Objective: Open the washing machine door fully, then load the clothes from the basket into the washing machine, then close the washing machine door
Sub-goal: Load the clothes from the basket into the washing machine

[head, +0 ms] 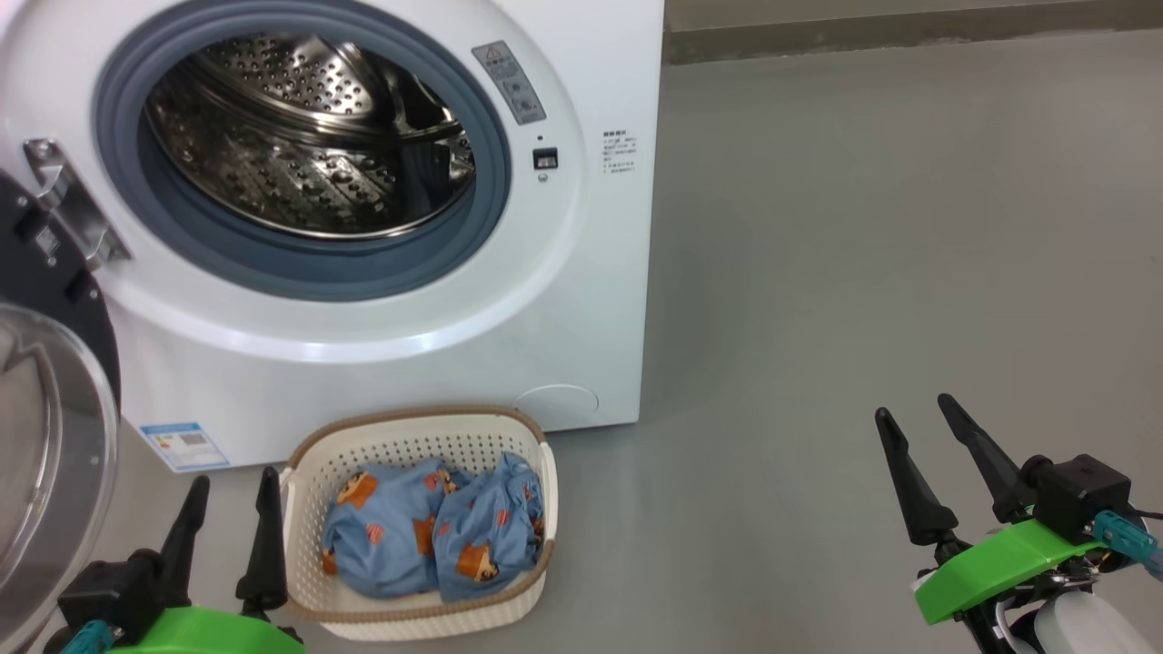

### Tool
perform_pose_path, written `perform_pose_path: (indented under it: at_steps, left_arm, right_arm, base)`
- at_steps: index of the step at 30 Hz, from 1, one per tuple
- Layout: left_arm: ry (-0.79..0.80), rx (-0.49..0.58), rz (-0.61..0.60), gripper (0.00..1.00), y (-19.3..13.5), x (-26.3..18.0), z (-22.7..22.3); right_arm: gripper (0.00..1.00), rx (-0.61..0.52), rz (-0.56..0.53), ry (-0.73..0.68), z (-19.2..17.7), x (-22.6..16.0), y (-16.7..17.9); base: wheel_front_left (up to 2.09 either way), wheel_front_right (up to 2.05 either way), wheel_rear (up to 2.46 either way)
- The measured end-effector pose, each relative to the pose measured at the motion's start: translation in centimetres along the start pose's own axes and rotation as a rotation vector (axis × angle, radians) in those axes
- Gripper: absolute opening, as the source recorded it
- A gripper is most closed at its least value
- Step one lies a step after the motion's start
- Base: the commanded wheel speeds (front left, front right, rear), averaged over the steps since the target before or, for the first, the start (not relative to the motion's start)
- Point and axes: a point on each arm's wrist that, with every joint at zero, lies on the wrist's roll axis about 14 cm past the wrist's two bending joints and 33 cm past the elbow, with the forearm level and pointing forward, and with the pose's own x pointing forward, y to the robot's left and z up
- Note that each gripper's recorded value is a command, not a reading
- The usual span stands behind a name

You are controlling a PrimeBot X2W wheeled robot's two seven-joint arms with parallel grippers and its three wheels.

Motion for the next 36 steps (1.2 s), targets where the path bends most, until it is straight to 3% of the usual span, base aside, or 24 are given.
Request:
perform_pose_path:
  at_steps: [13, 36]
  left_arm:
    - [-0.002, -0.001, 0.014, 1.00, 0.35, -0.07, 0.07]
    - [0.025, 0.009, 0.018, 1.00, 0.52, 0.18, -0.80]
  right_arm:
    - [1.00, 0.004, 0.005, -0.001, 0.00, 0.17, 0.23]
    - [1.00, 0.007, 0.009, 0.021, -0.76, 0.33, 0.32]
  base:
    - [1.32, -1.32, 0.00]
    - [0.05, -0.05, 0.00]
